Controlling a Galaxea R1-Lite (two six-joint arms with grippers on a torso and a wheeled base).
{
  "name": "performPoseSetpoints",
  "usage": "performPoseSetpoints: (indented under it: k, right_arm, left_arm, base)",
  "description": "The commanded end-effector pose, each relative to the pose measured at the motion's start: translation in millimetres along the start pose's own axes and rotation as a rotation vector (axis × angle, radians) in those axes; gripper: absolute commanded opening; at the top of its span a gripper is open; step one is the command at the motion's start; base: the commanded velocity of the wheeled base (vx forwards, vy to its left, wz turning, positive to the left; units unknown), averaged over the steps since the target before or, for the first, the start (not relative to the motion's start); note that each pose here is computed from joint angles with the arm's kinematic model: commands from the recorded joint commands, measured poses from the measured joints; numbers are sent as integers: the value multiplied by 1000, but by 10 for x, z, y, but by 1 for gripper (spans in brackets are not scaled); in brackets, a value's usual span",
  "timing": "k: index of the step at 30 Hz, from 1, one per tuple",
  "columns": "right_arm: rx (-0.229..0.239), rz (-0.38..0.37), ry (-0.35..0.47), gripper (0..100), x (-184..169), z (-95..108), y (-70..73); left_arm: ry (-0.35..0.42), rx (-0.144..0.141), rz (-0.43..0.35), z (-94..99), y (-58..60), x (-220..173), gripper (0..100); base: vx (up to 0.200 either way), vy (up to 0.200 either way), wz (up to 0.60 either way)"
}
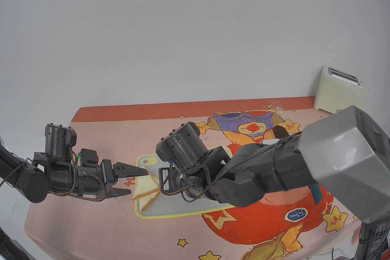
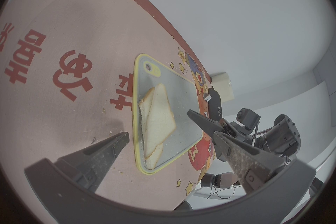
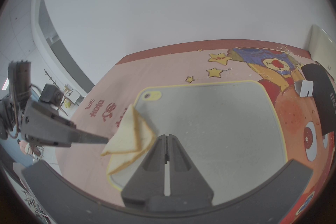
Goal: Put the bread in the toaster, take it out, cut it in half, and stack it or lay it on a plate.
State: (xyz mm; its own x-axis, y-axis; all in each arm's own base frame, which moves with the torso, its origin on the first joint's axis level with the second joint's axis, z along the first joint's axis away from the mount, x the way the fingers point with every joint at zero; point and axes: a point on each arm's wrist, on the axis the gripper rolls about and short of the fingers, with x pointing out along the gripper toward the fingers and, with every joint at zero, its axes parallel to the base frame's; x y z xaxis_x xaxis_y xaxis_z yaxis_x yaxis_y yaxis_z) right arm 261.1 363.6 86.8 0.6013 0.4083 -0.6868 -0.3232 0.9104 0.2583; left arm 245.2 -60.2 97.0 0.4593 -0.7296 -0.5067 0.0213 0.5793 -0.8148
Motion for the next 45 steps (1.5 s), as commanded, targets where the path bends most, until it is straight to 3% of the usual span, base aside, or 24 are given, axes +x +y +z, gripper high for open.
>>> performPoseSetpoints:
  k: [1,8,18,30,33,39,45]
  right_arm:
    - [-5,12,-6,0,37,16,64]
    - [-7,20,-8,0,36,10,104]
    - [-35,50,10,0,25,-142,278]
    - [-38,93,-16,0,-49,-111,435]
    - [-37,92,-17,0,-50,-109,436]
    - [-25,36,12,0,-8,-59,273]
    - [-13,14,6,0,24,-20,201]
  left_arm:
    - [4,-4,4,0,15,13,100]
    - [6,-5,5,-3,21,15,100]
    - [10,-9,7,-7,26,23,100]
    - [14,-7,7,-13,22,33,100]
    - [14,-6,7,-13,22,33,100]
    - [18,-7,6,-19,22,35,100]
    - [16,-5,4,-16,17,33,100]
  base:
    - [0,0,0]
    - [0,0,0]
    - [0,0,0]
    - [0,0,0]
    - [0,0,0]
    - [0,0,0]
    - [0,0,0]
